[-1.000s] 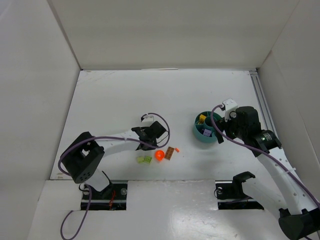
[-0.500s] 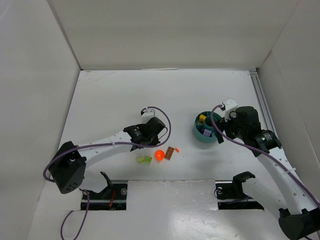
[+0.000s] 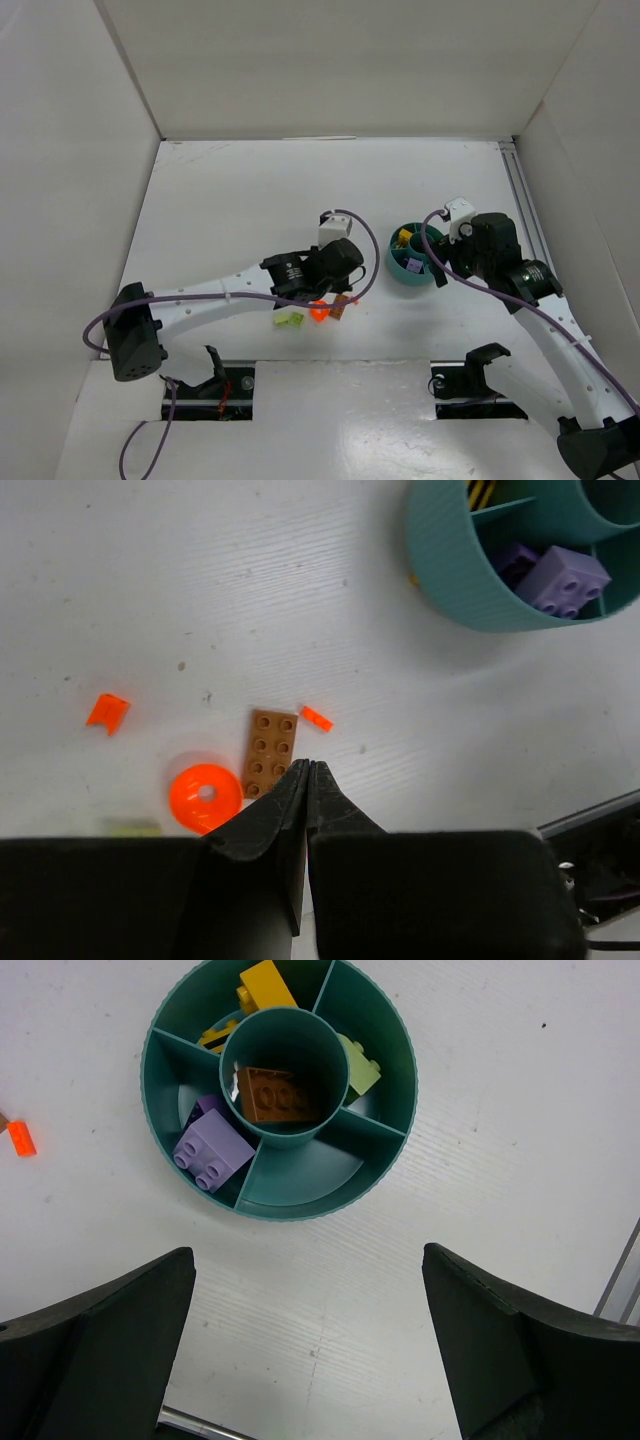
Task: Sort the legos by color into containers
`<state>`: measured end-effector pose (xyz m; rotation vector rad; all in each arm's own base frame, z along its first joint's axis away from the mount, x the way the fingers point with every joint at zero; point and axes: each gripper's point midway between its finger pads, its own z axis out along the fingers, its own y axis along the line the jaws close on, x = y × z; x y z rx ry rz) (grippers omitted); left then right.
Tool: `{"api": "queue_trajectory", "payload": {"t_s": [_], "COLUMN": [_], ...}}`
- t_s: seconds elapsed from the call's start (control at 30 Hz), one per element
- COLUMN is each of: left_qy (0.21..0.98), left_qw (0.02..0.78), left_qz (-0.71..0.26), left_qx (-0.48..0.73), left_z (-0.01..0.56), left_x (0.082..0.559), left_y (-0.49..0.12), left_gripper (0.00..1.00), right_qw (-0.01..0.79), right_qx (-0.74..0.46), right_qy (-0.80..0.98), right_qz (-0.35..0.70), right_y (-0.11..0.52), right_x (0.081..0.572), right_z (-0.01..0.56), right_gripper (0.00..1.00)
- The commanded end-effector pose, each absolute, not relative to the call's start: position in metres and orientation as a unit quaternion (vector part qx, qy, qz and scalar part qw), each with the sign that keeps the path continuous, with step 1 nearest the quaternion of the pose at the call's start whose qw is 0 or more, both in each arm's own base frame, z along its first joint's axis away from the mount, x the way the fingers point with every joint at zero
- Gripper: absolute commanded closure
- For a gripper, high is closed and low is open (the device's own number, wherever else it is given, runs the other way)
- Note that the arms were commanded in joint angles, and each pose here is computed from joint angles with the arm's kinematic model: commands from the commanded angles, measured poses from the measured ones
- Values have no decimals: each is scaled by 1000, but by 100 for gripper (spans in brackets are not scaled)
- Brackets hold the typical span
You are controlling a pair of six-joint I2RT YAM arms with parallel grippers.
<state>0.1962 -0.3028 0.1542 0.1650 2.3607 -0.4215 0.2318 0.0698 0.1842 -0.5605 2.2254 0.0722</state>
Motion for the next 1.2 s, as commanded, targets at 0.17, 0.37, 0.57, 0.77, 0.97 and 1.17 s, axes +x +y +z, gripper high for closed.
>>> {"api": "queue_trajectory", "payload": {"t_s": [0.17, 0.37, 0.57, 0.77, 0.97, 1.17], "left_qy": [895, 886, 876, 862, 846, 836], "left_qw": [393, 402, 405, 413, 418, 418], "left_qz": [-176, -196, -218, -237, -262, -266], "left_qx": [116, 122, 146, 174, 205, 236], "left_z": [184, 194, 202, 214, 228, 230], "left_x": [191, 189, 184, 180, 180, 179], "left_y": [-344, -358, -370, -387, -411, -431], "left_gripper": [100, 100, 100, 100, 100, 100], "right_qw": [434, 434, 430, 435, 441, 444], "right_qx": [-218, -218, -218, -203, -169, -102], "right_qy": [874, 874, 875, 877, 881, 889], "right_qz": [29, 29, 28, 19, -3, -48], "right_y": [70, 70, 70, 65, 54, 30], "right_x": [238, 238, 238, 236, 237, 230], "right_z": [194, 194, 192, 195, 200, 205], "right_gripper": [0, 0, 0, 0, 0, 0]}}
